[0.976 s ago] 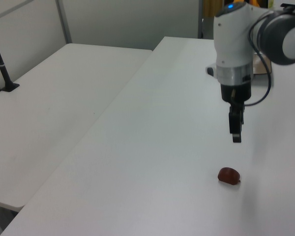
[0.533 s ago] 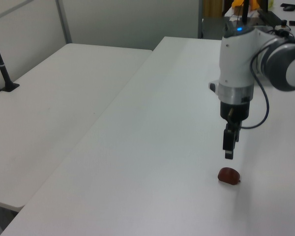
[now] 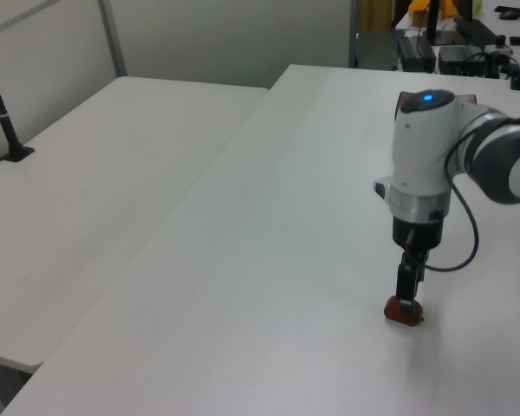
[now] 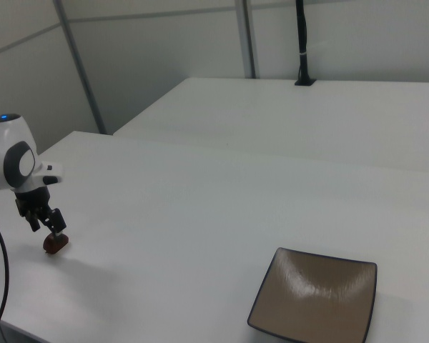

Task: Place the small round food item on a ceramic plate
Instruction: 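Move the open gripper over the dark-red round food item and lower, then close the gripper around the dark-red food item, then lift the held food item and carry it toward the brown plate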

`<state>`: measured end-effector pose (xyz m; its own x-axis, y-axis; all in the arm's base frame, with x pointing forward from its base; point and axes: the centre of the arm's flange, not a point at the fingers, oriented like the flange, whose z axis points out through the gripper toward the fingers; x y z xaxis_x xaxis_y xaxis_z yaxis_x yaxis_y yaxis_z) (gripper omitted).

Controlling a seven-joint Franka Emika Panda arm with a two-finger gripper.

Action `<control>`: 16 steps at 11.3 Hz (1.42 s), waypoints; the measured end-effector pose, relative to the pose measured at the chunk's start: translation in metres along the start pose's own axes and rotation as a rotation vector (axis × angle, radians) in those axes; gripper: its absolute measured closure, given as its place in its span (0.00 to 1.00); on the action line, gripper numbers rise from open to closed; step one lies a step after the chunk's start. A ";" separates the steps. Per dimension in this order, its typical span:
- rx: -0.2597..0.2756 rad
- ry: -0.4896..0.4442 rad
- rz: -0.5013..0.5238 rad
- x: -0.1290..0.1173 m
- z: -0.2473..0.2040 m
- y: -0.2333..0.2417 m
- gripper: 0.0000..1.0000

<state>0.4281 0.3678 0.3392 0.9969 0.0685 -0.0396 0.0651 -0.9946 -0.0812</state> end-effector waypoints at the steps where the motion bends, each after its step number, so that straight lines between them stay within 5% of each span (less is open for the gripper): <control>1: -0.015 0.004 0.001 0.001 0.010 0.001 0.00; 6: -0.040 0.016 -0.020 0.005 0.032 0.000 0.11; 8: -0.040 0.016 -0.020 0.005 0.032 0.000 0.46; 11: -0.038 0.019 -0.020 0.006 0.030 -0.001 0.77; 16: -0.037 0.052 -0.008 0.013 -0.005 0.004 0.81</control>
<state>0.4421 0.3639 0.3435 0.9972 0.0733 0.0127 0.0738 -0.9963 -0.0439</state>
